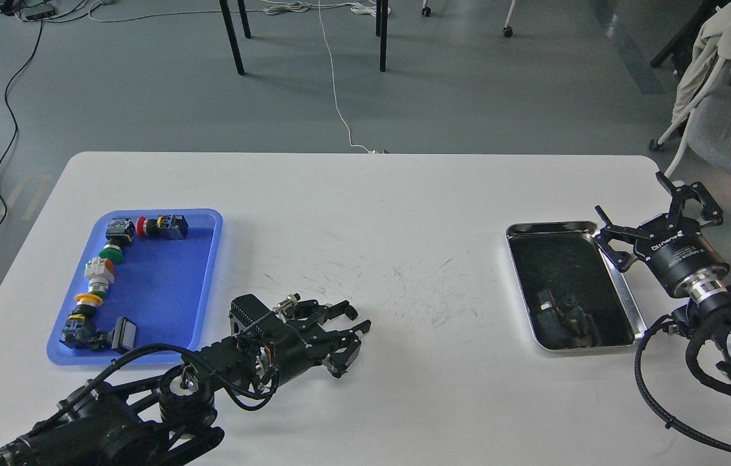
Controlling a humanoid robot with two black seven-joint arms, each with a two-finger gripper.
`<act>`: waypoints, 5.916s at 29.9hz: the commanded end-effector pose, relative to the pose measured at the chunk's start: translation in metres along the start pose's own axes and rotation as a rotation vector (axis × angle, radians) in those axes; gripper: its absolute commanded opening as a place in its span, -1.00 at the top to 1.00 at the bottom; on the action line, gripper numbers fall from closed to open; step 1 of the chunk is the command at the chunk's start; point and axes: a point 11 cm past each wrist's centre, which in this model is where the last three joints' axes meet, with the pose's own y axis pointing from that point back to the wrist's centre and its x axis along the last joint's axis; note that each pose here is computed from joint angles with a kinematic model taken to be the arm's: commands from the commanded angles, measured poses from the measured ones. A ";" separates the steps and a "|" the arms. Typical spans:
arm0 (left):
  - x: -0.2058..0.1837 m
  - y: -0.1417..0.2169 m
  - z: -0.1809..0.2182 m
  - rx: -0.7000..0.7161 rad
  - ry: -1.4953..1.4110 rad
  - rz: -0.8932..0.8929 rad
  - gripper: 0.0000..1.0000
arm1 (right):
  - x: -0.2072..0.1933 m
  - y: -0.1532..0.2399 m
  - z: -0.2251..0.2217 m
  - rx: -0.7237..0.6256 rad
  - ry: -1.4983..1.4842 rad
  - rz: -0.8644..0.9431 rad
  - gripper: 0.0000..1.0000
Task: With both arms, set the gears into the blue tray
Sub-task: 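Grasp the black ring on the table with the left gripper, then carry the ring into the blue tray and lower it, then release the ring in the blue tray and lift the left gripper, then lower the right gripper into the steel tray, then grasp a second small black ring with the right gripper, then carry the second ring toward the table center and release it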
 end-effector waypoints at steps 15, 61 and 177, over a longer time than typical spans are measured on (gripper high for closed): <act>0.100 0.096 -0.092 0.153 -0.079 0.148 0.81 | 0.000 0.000 -0.005 0.005 0.007 0.000 -0.94; 0.075 0.174 -0.207 0.330 0.013 -0.311 -0.52 | -0.007 -0.005 0.001 -0.006 0.017 -0.022 -0.94; 0.218 0.059 -0.196 0.068 1.757 0.856 -0.95 | -0.137 -0.051 0.036 -1.047 2.109 -0.550 0.97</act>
